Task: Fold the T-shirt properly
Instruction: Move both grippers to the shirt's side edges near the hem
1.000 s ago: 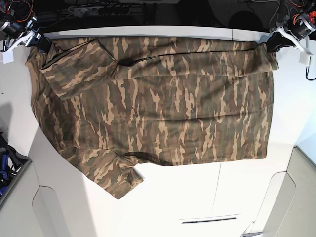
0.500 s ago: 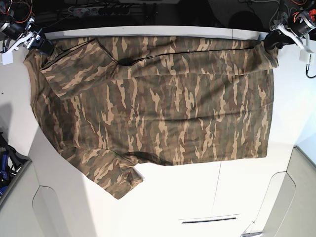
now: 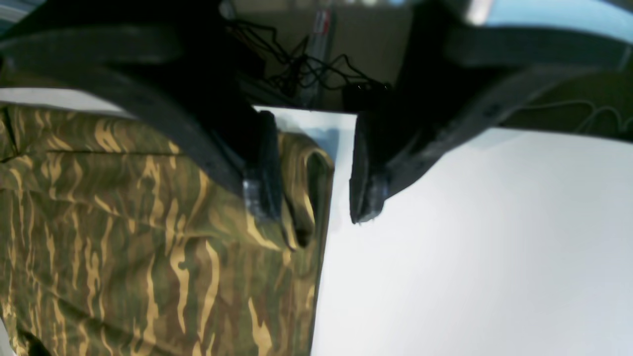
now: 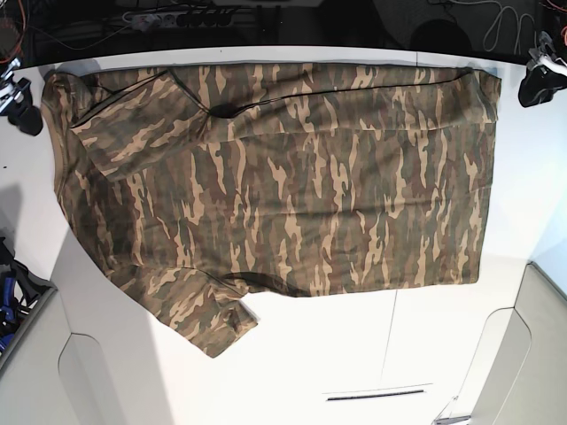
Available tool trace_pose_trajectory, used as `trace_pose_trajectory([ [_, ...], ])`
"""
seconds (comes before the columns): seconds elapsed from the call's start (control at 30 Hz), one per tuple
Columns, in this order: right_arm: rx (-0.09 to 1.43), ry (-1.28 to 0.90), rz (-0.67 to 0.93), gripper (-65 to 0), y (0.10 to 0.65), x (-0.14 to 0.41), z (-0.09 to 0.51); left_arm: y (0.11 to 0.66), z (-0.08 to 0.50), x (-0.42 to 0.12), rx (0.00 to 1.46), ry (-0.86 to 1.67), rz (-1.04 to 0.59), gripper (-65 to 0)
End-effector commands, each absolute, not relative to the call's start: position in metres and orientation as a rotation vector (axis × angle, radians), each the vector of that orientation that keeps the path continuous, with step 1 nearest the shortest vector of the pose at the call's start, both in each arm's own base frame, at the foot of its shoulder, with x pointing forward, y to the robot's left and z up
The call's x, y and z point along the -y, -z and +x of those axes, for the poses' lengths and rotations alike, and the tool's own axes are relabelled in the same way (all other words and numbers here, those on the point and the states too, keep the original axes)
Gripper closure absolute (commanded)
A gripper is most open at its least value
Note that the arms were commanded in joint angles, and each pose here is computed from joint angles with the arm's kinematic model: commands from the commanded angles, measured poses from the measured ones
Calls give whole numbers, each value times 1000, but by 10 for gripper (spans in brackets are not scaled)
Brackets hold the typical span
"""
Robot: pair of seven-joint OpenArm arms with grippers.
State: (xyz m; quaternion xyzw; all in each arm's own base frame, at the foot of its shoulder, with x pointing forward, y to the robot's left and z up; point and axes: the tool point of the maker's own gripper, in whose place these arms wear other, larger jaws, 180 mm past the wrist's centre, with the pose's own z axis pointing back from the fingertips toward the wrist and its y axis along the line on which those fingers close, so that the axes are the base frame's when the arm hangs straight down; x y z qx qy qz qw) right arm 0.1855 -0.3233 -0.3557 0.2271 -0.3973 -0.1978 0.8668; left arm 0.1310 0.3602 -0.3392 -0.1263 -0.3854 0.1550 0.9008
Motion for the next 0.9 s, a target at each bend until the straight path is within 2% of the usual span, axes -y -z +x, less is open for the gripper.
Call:
trace_pose_trajectory([
  [0.0,911,391,455,-257,337,333,201,326,140,-363,838,-286,-256,-263],
  [0.1,968,382,405,-257,327,344,219,322,150,-364,865,-280,-254,-266],
  [0.23,1057,365,347,-257,308,356,247,314,168,-366,912,-269,-248,-349],
  [0.53,1194,329,272,-257,269,364,305,298,217,-361,961,-144,-225,-355],
  [0.57,1195,308,268,-258,268,360,313,298,224,-359,963,-116,-210,-356],
  [0.73,1147,198,227,-358,279,331,351,297,259,-347,967,25,-139,-383],
  [0.87,1098,163,241,-360,297,313,379,304,282,-342,952,47,-119,-383],
])
